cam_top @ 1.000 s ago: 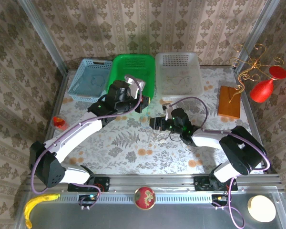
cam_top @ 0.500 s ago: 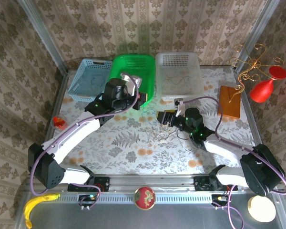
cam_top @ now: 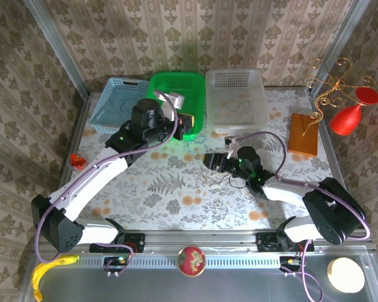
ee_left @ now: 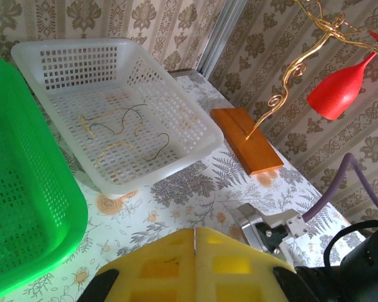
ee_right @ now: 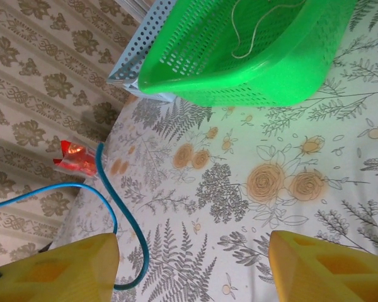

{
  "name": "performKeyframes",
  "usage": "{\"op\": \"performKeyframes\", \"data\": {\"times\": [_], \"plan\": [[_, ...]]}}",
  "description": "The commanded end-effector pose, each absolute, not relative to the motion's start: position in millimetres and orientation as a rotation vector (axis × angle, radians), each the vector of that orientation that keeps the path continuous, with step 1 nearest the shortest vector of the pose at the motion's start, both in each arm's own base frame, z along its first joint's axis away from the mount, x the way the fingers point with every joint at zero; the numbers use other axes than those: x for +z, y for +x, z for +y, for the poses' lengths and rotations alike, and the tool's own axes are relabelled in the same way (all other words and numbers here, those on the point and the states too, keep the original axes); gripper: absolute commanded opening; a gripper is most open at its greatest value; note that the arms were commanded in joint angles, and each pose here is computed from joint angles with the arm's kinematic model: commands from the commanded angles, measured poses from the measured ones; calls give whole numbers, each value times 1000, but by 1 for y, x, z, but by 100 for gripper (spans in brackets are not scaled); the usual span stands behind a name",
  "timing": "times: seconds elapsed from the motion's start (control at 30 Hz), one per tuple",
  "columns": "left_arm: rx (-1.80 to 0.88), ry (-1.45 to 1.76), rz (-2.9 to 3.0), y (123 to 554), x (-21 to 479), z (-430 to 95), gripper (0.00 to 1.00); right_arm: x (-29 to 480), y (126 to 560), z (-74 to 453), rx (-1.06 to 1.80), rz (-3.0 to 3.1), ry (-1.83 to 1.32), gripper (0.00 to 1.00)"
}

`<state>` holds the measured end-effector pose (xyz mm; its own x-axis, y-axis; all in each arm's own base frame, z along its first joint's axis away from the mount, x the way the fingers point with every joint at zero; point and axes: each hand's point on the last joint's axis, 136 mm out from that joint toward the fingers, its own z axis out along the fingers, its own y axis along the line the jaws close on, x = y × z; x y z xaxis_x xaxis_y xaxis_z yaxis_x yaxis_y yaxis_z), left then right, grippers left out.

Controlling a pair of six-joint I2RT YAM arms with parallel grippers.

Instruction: Untangle the cables

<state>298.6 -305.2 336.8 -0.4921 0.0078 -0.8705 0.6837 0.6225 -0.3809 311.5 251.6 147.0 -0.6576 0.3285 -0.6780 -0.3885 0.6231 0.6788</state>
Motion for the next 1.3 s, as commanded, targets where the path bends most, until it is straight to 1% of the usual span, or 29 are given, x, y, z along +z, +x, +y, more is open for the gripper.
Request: {"op": "performKeyframes", "data": {"times": [0.0,0.33,0.43,0.47,0.53,0.6,0.67,0.7,0.83,1.0,1.1,1.27], "plan": [[-951,516,1851,296,367,-300,0,173,321,266,1159,1927,-59,66],[-976,505,1825,292,376,-298,0,180,333,277,1185,1909,-55,65],[-978,506,1820,292,378,-298,0,179,336,281,1194,1912,-50,63],[-978,506,1818,291,379,-298,0,177,336,281,1198,1913,-46,61],[-975,508,1815,292,380,-298,0,175,338,282,1202,1914,-39,47],[-972,504,1812,294,381,-298,0,169,339,280,1188,1929,-22,26],[-968,506,1806,295,384,-297,0,162,341,275,1165,1946,-1,7],[-961,505,1799,297,387,-294,0,155,341,270,1142,1963,20,0],[-902,492,1765,308,405,-276,0,130,344,240,1036,2014,118,0],[-835,433,1709,327,436,-238,0,103,341,200,937,2057,230,0],[-805,405,1673,334,453,-221,0,96,338,188,898,2074,256,0],[-760,367,1639,342,470,-200,0,97,337,182,875,2080,260,0]]}}
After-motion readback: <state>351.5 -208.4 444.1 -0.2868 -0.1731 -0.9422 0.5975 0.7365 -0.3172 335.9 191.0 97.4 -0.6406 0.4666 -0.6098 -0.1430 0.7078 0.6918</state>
